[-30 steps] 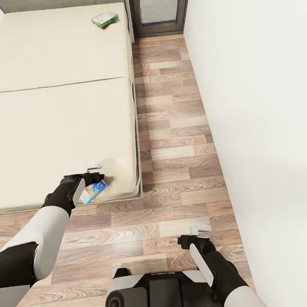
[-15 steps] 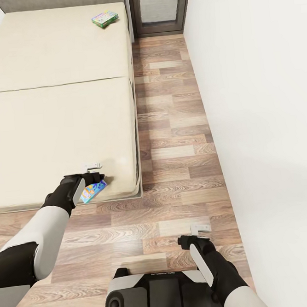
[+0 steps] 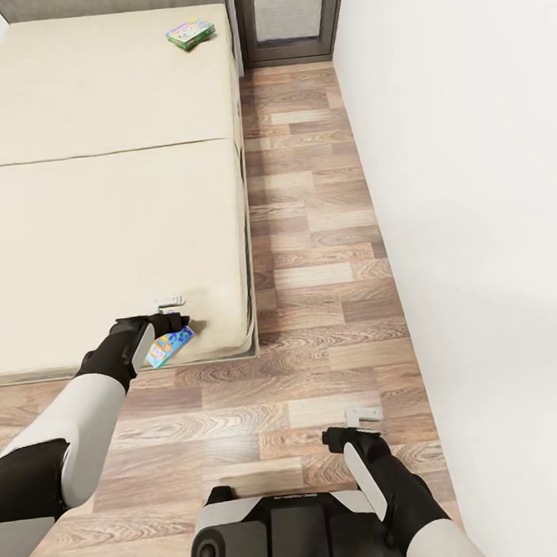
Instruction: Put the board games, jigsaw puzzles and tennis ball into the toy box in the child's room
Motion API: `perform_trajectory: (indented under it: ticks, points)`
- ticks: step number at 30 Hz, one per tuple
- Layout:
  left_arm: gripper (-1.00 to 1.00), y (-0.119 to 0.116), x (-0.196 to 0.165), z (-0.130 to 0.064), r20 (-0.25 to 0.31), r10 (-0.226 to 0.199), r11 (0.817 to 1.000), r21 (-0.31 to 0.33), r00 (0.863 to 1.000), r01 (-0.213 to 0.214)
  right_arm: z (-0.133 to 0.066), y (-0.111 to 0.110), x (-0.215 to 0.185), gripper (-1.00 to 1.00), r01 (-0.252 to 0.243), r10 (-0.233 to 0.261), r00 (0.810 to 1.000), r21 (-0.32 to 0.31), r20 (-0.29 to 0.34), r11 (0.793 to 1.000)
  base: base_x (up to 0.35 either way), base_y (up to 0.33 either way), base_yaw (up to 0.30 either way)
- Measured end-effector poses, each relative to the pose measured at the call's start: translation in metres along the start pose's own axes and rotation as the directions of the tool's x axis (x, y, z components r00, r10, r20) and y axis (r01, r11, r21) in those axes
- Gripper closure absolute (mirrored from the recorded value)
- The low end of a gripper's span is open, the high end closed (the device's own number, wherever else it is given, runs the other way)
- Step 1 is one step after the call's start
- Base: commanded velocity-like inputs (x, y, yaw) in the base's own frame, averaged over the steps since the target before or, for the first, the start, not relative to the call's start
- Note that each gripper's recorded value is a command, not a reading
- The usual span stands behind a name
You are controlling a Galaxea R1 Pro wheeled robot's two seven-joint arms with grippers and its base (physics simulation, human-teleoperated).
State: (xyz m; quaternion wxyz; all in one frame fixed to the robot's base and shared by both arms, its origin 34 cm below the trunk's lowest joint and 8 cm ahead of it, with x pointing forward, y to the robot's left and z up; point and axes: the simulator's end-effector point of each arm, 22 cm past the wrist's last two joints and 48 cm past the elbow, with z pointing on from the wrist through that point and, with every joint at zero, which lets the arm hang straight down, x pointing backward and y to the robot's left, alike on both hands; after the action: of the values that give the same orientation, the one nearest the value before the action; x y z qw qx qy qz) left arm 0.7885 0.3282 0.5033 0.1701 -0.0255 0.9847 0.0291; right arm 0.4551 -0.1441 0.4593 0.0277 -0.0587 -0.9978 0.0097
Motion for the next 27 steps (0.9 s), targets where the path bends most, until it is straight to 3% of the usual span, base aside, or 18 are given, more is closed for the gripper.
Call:
perform_trajectory:
  ticks: [27]
  points:
    - [-1.00,-0.0023,0.0000,0.0001,0.000,0.001,1.000,0.002,1.000,-0.001,0.0000,0.0002,0.0000,-1.00,0.001,-0.001,1.000,0.000,0.000,1.000,-0.014,0.000,0.000]
